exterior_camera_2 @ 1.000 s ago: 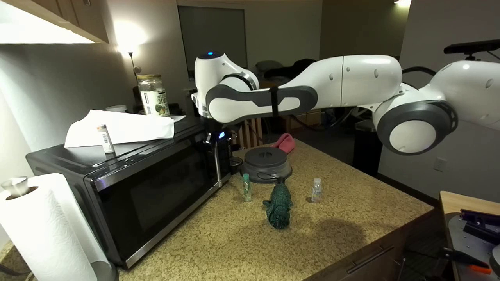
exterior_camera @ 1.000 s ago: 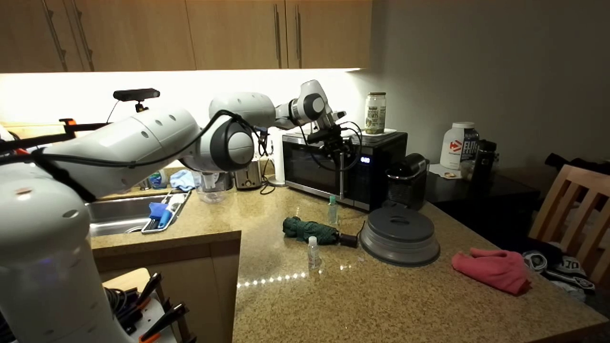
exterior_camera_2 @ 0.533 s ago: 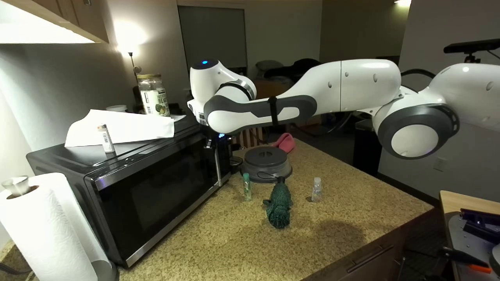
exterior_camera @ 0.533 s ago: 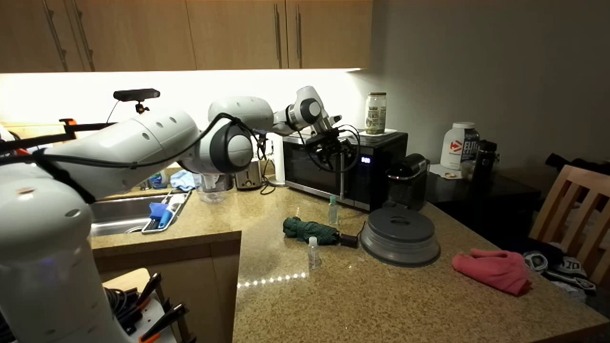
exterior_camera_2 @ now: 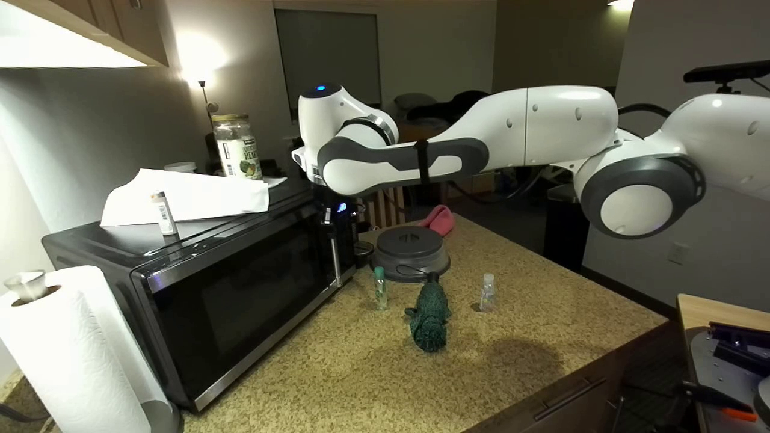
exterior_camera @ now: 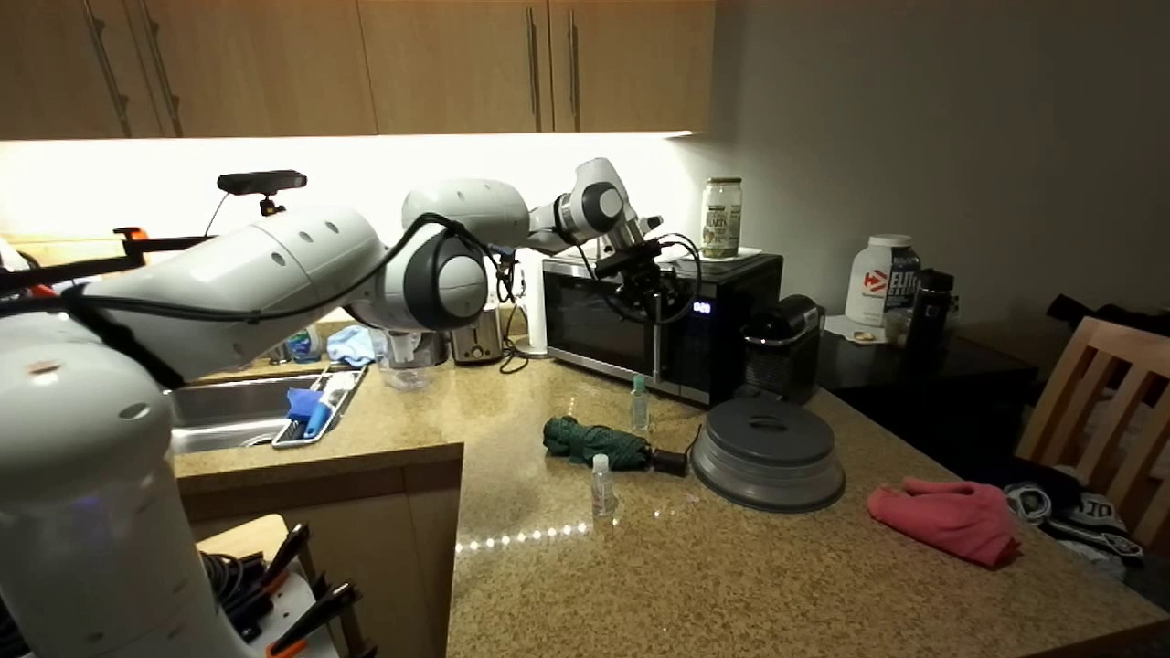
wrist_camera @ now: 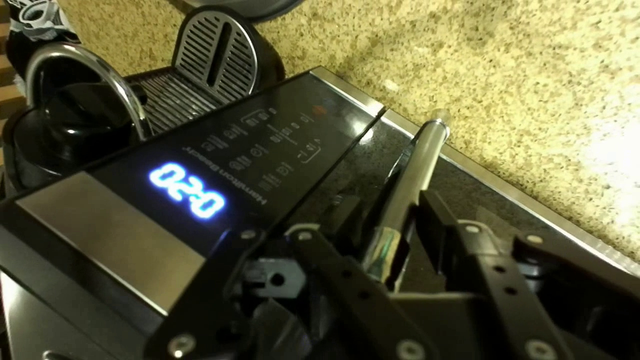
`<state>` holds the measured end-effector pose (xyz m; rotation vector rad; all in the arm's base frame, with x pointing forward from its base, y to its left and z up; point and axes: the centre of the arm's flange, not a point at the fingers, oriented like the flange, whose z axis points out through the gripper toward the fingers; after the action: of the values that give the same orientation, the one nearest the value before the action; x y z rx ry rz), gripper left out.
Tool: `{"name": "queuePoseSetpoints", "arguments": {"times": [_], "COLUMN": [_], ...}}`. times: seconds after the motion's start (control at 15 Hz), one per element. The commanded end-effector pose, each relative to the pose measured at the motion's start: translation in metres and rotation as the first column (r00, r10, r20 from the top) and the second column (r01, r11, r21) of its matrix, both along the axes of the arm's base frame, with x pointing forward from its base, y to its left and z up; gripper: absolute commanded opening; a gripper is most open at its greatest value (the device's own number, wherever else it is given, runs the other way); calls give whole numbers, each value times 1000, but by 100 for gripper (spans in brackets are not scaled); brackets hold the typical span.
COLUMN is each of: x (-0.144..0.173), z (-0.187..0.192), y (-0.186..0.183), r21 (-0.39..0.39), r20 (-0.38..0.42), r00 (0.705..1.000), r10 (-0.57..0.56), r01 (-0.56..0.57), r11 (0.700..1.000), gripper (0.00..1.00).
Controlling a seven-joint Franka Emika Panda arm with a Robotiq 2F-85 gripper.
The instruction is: Open the microwave
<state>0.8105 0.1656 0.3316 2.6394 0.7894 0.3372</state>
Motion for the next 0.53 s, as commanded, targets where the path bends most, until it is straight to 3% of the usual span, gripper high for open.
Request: {"name": "queuePoseSetpoints", "arguments": {"times": [0.0,0.27,0.47], "x": [62,59,37], "z": [0,-5,-11], "y": [14,13,16], "r21": [48,96,126], "r20": [-47,-129,-163], "r00": [998,991,986], "r10": [47,24,17], "r01": [-45,-12,4], "r11": [998,995,992], "gripper": [10,8,7]}}
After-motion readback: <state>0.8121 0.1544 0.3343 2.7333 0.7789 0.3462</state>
